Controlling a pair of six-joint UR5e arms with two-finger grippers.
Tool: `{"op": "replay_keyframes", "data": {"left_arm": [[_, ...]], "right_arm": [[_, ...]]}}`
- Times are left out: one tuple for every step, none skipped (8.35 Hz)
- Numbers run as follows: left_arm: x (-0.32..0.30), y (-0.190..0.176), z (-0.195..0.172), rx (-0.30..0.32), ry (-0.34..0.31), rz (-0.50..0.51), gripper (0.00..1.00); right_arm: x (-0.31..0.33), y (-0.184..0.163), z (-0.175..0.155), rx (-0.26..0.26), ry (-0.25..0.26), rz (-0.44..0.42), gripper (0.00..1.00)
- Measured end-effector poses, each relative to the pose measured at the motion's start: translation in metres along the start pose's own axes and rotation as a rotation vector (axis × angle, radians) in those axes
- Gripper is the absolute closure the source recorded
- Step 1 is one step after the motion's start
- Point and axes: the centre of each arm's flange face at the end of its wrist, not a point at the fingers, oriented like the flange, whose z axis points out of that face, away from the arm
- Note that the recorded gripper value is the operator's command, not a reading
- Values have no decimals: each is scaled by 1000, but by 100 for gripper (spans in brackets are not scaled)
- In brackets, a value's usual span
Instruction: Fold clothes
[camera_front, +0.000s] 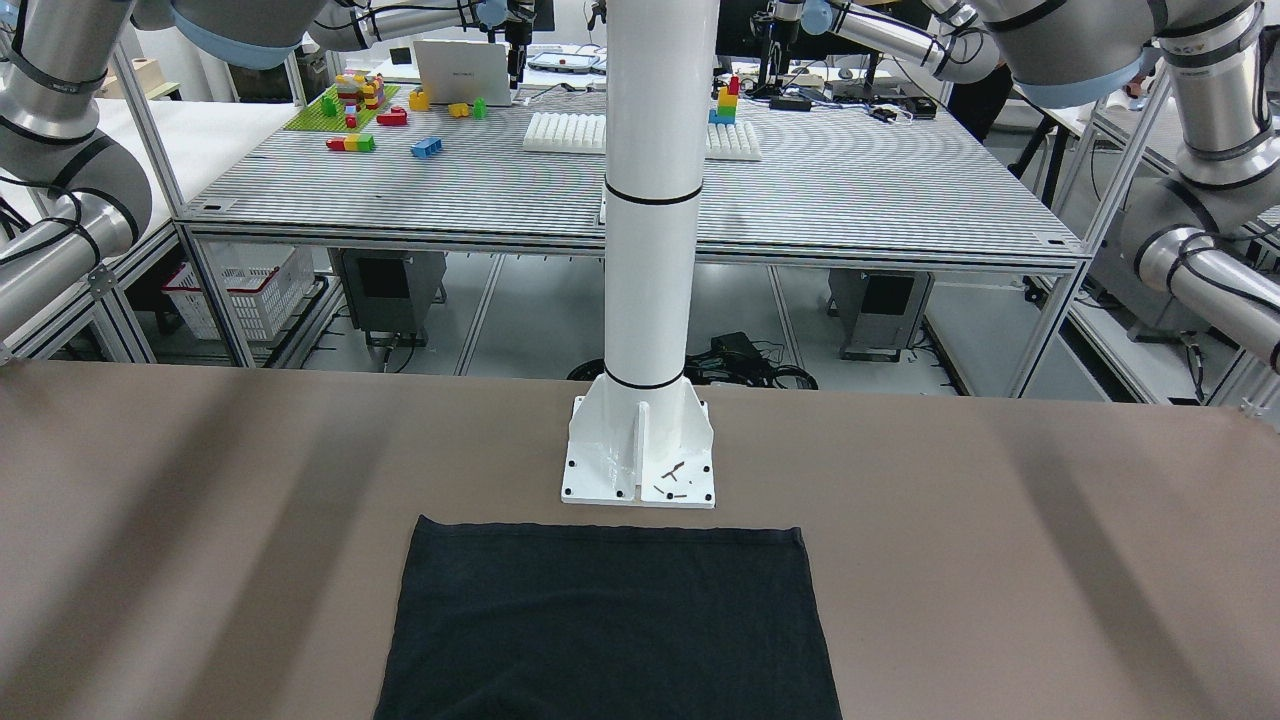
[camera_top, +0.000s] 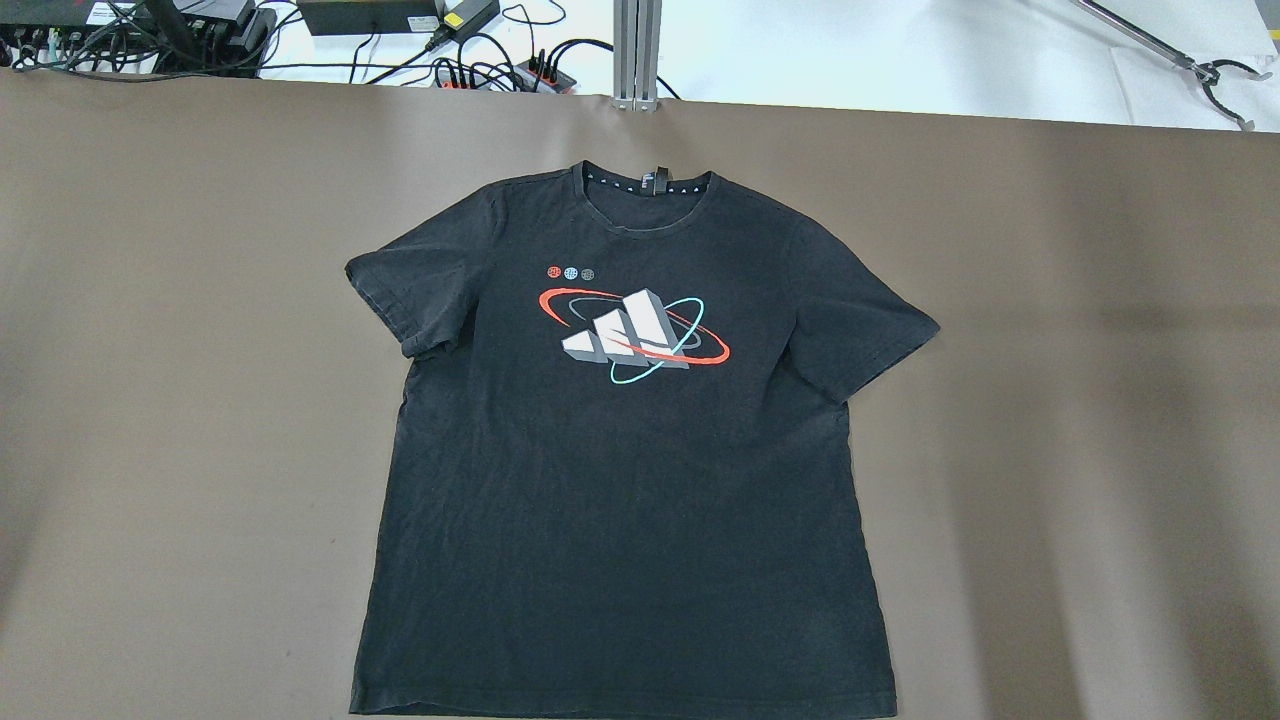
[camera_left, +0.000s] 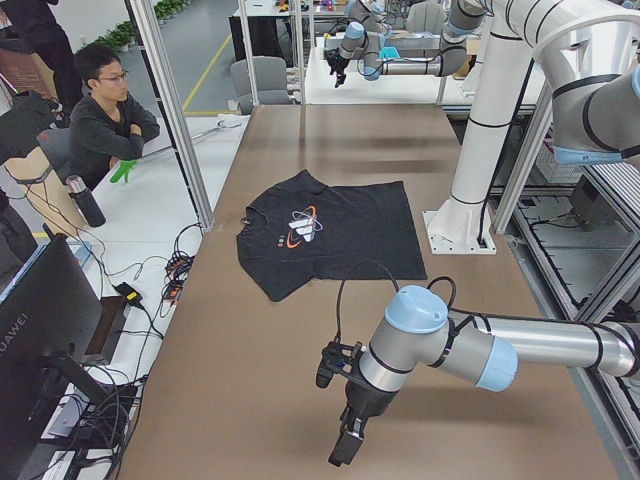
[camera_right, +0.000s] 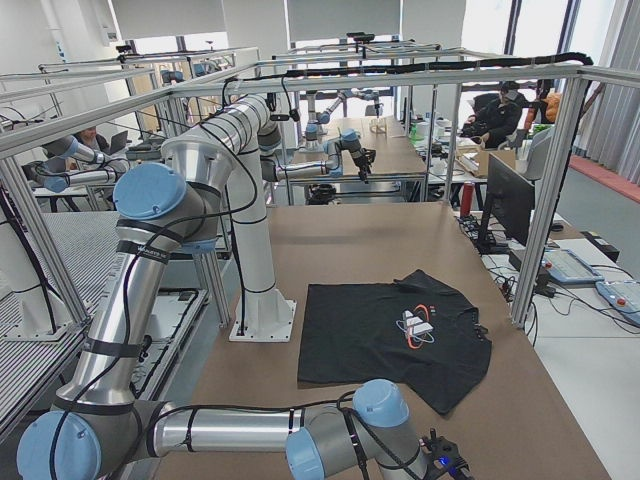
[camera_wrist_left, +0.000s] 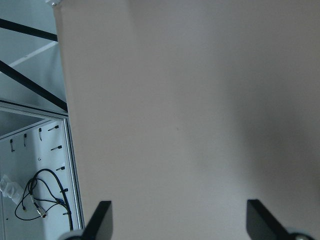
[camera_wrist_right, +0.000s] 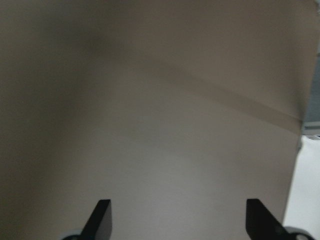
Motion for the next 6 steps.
{"op": "replay_keyframes", "data": {"left_arm": [[0, 2, 3, -3, 14, -10, 6], [-1, 3, 5, -5, 17, -11, 6], [0, 3, 5, -5, 18, -12, 6], [0, 3, 5, -4, 18, -11, 6], [0, 2, 5, -3, 17, -10, 6], [0, 2, 4, 5, 16, -9, 6]], "right_arm": [[-10, -1, 7, -3, -90, 16, 6], [-25, -5, 17, -14, -179, 16, 6], [-37, -15, 26, -22, -253, 30, 6], [-47, -37, 35, -33, -319, 85, 6], [-61, -64, 43, -49, -363, 140, 6], [-83, -91, 52, -74, -396, 188, 6]]}}
